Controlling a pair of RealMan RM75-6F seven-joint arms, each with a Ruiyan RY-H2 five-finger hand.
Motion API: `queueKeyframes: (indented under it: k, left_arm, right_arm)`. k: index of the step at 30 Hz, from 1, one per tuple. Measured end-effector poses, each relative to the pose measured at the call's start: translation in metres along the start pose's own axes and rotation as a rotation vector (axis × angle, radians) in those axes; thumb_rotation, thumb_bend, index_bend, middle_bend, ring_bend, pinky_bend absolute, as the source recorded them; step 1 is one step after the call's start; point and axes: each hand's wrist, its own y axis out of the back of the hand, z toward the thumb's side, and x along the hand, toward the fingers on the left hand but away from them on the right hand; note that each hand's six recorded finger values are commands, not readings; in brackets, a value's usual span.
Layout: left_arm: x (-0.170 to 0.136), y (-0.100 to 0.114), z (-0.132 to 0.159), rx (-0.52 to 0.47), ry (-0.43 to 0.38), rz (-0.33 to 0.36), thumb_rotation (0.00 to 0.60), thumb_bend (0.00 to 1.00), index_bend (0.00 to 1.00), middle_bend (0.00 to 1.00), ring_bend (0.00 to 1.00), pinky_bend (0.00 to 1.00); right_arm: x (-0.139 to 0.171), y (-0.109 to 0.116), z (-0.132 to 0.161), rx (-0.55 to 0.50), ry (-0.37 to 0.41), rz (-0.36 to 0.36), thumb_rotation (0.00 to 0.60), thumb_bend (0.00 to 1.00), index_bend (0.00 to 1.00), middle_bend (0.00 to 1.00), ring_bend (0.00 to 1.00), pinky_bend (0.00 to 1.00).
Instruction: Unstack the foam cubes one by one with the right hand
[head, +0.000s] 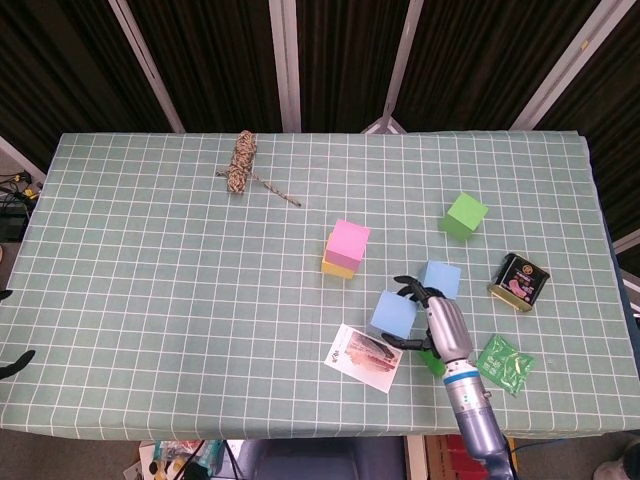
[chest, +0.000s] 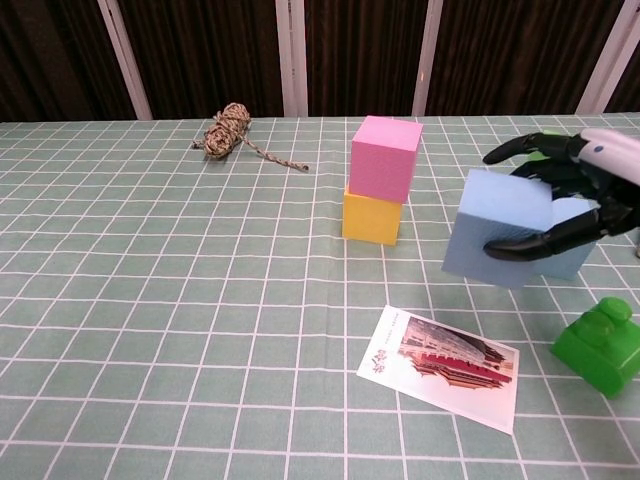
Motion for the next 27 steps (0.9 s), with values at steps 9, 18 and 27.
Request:
queueKeyframes:
  k: [9, 18, 27]
  left_arm:
    - [0.002, -0.002, 0.001, 0.002, -0.004, -0.006, 0.6, 0.17, 0.22, 0.0, 0.0, 0.0]
    - [0.002, 0.0, 0.0, 0.0, -0.002, -0.002, 0.6, 0.17, 0.22, 0.0, 0.0, 0.0]
    - [0.001, -0.001, 0.0, 0.005, -0.001, -0.007, 0.6, 0.17, 0.22, 0.0, 0.0, 0.0]
  right_arm:
    - [-0.01, -0.044, 0.007, 0.055, 0.007, 0.061, 0.6, 0.16, 0.25, 0.41, 0.56, 0.25]
    - [-0.012, -0.068, 0.006, 0.089, 0.005, 0.133, 0.6, 0.16, 0.24, 0.39, 0.48, 0.23]
    - [-0.008, -0.067, 0.008, 0.154, 0.042, 0.173, 0.6, 0.1, 0.13, 0.16, 0.12, 0.03]
